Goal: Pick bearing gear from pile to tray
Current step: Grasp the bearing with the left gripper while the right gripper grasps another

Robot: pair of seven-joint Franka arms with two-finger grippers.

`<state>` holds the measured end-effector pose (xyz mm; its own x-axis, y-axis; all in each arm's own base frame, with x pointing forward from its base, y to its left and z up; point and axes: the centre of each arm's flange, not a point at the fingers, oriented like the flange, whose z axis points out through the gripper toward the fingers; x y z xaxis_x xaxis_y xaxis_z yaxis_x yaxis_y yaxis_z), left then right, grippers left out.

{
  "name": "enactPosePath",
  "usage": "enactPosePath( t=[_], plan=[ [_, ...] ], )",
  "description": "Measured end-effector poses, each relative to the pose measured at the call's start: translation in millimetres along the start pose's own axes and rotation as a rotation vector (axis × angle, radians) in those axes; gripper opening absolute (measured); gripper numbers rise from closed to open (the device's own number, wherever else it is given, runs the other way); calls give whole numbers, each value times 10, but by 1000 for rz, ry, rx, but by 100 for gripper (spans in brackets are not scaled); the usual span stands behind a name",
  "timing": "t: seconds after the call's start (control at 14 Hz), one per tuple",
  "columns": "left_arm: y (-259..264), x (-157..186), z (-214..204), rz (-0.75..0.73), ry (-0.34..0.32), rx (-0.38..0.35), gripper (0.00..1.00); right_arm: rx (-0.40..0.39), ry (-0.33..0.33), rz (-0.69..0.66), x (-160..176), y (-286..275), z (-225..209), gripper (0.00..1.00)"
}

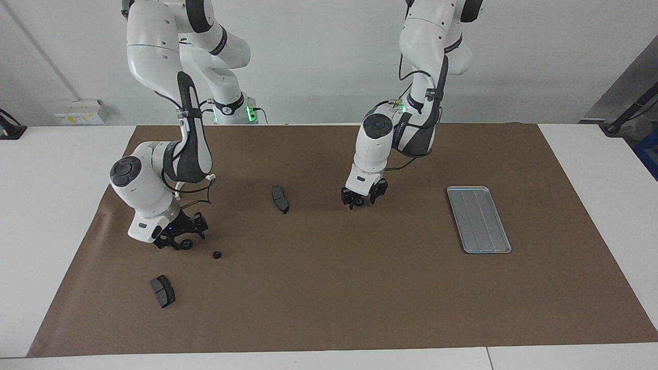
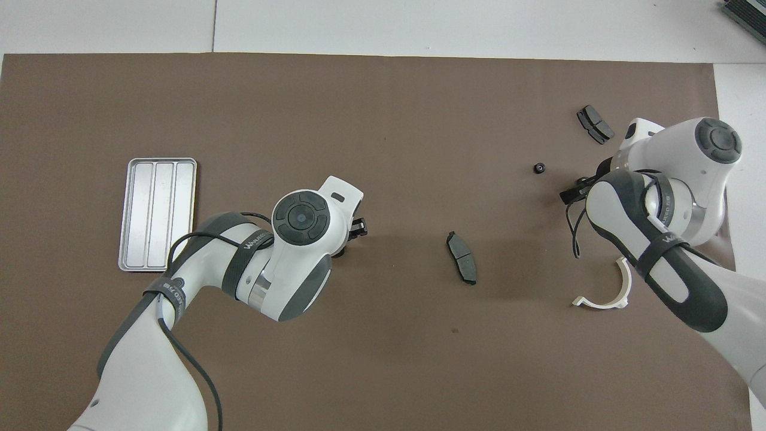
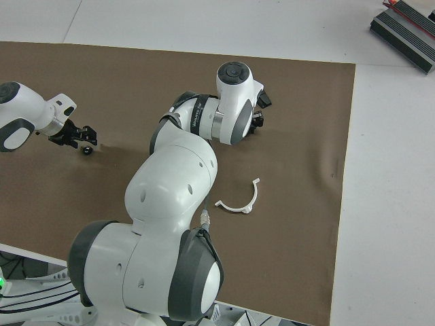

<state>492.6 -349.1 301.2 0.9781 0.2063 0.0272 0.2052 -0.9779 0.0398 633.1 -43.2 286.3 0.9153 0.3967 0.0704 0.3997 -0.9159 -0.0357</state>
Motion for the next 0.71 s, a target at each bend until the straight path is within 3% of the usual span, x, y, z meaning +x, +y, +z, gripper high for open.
enactPosePath(
  t=[0.07,0.14,0.21,0.28,0.71],
  plan=[
    [5,-20,14,1,0,0,73,-7,11,-1,6,-3,0,72],
    [10,-33,20,2,-1,1,73,-16,25,-1,8,2,0,61],
    [12,-40,24,2,-1,1,63,-23,35,1,5,16,-8,50],
    [8,-47,33,2,-3,3,59,-24,39,1,6,10,-29,37],
    [1,-82,66,5,-8,8,41,-21,44,29,26,-68,-49,35]
  ],
)
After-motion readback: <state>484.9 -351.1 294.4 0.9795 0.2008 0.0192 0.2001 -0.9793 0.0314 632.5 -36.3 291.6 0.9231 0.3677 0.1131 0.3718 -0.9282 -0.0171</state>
